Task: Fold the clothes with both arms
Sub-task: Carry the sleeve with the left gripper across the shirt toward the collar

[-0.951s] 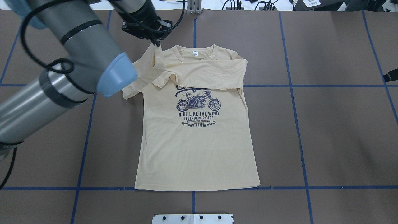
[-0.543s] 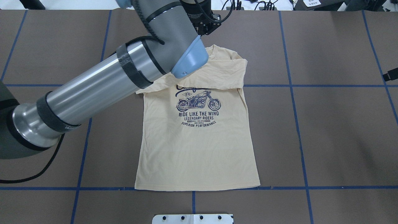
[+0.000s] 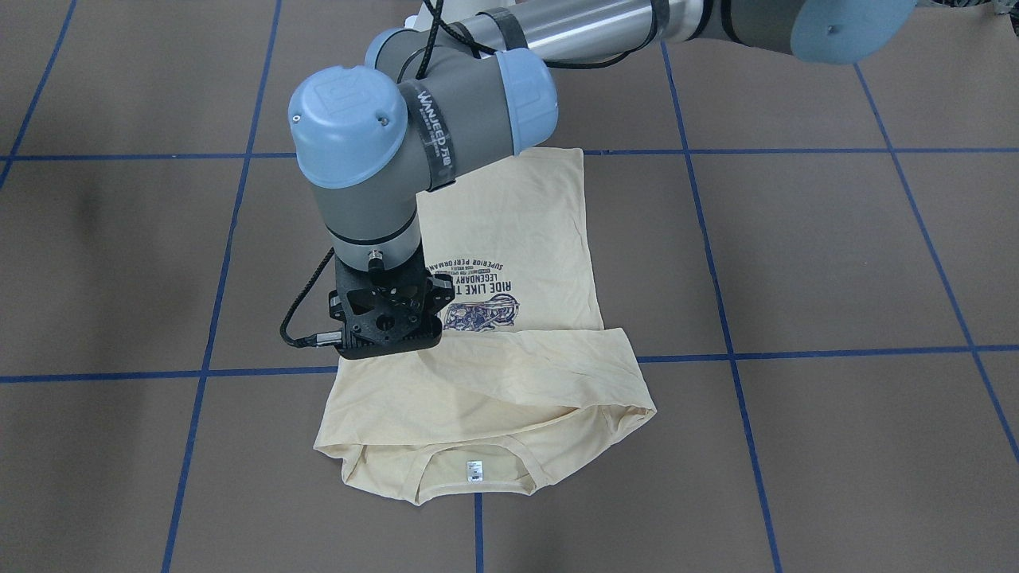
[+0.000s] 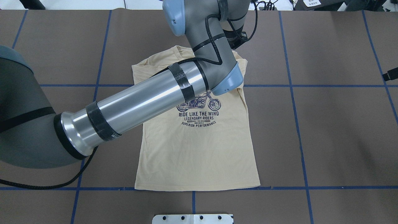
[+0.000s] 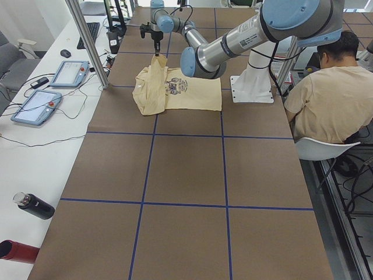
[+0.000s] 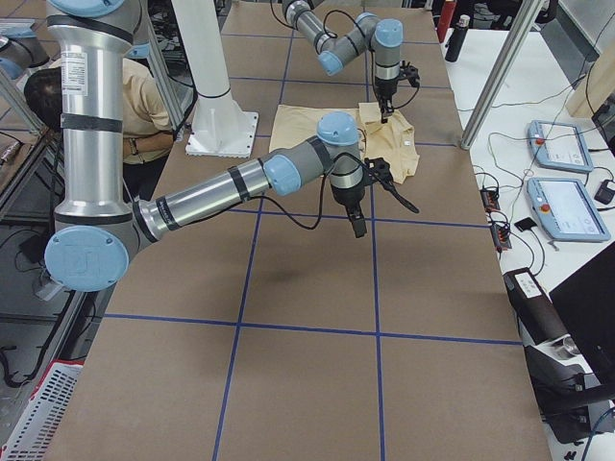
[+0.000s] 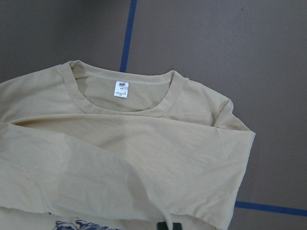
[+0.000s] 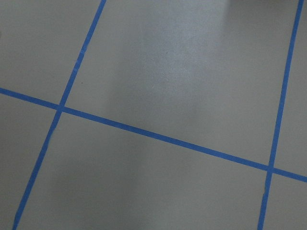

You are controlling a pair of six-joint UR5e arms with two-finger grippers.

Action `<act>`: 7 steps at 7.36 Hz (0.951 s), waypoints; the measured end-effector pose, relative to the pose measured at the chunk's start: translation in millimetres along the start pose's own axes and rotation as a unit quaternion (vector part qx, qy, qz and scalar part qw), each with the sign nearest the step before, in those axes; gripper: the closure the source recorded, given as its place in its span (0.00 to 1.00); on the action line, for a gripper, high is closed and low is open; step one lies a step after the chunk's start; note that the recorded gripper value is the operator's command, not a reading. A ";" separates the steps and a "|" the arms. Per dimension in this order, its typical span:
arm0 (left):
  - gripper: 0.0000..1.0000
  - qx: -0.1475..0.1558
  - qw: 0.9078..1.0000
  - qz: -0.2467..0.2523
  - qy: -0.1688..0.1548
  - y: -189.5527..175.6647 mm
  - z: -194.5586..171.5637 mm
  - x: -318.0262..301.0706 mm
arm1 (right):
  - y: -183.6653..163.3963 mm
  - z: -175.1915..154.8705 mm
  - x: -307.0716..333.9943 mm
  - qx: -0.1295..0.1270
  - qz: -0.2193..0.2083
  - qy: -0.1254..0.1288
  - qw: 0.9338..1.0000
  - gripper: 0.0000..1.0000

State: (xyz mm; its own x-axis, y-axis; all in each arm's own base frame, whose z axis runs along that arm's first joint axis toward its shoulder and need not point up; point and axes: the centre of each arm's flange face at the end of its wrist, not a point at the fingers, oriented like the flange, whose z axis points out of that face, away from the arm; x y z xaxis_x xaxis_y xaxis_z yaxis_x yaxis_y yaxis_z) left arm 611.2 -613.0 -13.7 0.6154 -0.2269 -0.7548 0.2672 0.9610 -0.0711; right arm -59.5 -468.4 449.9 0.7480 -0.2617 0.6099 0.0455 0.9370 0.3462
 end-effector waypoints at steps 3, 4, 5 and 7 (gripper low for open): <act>0.00 0.014 0.999 -0.021 0.024 26.0 16.2 27.1 | 0.0 0.3 -0.4 0.000 0.000 -0.001 1.000 0.00; 0.00 0.015 0.999 -0.004 0.032 29.5 10.5 31.4 | -0.3 -0.4 -1.1 0.001 -0.001 -0.001 1.000 0.00; 0.00 0.017 0.999 0.021 0.039 31.8 3.1 32.5 | -2.9 -3.0 -4.3 0.004 0.005 -0.003 1.000 0.00; 0.00 0.021 0.995 0.080 0.049 37.0 -1.8 5.2 | -13.5 -9.1 -41.3 0.015 0.041 -0.021 0.999 0.00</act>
State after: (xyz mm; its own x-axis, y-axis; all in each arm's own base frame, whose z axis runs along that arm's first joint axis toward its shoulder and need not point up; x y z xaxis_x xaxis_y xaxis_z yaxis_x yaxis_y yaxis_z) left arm 623.0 -578.4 -21.5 0.5779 -0.0536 -0.8144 0.2035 0.9758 0.0801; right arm -84.9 -468.1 413.5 0.7195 -0.1948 0.6666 -0.0344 0.9487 0.3143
